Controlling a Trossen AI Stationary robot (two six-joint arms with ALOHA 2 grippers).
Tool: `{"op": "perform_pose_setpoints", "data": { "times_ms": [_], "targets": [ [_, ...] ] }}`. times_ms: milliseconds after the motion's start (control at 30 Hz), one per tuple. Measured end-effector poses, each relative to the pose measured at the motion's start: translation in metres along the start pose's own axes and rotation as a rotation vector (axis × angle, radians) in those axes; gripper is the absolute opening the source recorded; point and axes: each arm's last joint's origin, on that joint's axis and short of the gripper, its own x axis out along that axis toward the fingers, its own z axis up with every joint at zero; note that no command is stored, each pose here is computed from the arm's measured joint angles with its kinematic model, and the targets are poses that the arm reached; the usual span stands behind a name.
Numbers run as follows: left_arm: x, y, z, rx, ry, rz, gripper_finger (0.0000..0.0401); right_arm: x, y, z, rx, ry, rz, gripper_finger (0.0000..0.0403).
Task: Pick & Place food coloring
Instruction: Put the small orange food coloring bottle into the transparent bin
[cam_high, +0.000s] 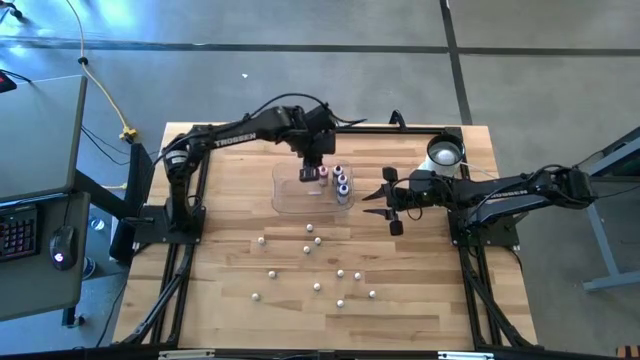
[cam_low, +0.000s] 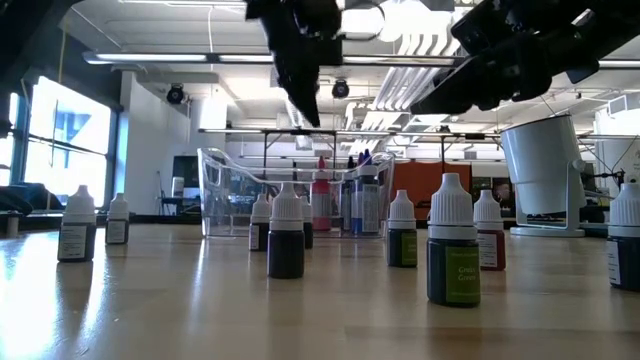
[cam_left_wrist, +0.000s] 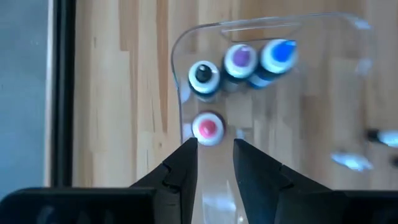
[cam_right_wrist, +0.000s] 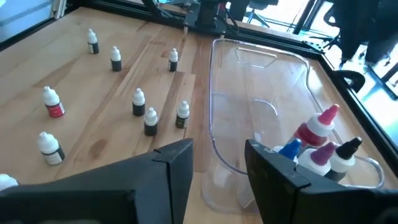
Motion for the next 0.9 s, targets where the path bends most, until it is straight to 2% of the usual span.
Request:
{"op": "perform_pose_setpoints", "data": {
  "times_ms": [100, 267, 367, 467, 533, 667, 733, 800, 900],
  "targets": [
    [-0.035, -0.003, 0.005, -0.018, 0.037, -0.001, 0.0099, 0.0, 0.001, 0.0, 0.023, -0.002, 0.011, 0.0138],
    [-0.099, -0.01, -0.002, -0.163, 0.13, -0.027, 0.0099, 0.001, 0.011, 0.002, -0.006, -0.018, 0.087, 0.0138],
    [-0.131, -0.016, -0.005, -0.188, 0.008, -0.052, 0.0099, 0.001, 0.019, 0.004, -0.016, -0.026, 0.124, 0.0138],
    [-0.165, -0.033, -0.016, -0.103, -0.082, -0.091, 0.0099, 0.002, 0.027, 0.007, -0.027, -0.04, 0.145, 0.0138],
    [-0.181, -0.041, -0.033, -0.106, -0.087, -0.105, 0.0099, 0.005, 0.031, 0.007, -0.018, -0.049, 0.152, 0.0138],
    [-0.194, -0.065, -0.066, -0.091, -0.077, -0.144, 0.0099, 0.015, 0.036, 0.007, 0.0, -0.075, 0.163, 0.0138],
    [-0.19, -0.075, -0.079, -0.072, -0.143, -0.155, 0.0099, 0.023, 0.037, 0.006, 0.006, -0.1, 0.161, 0.0138],
    [-0.178, -0.088, -0.087, -0.033, -0.258, -0.182, 0.0099, 0.032, 0.038, 0.004, 0.038, -0.129, 0.174, 0.0138],
    [-0.147, -0.103, -0.107, -0.001, -0.356, -0.2, 0.0099, 0.046, 0.039, -0.001, 0.066, -0.136, 0.231, 0.0138]
  ]
}}
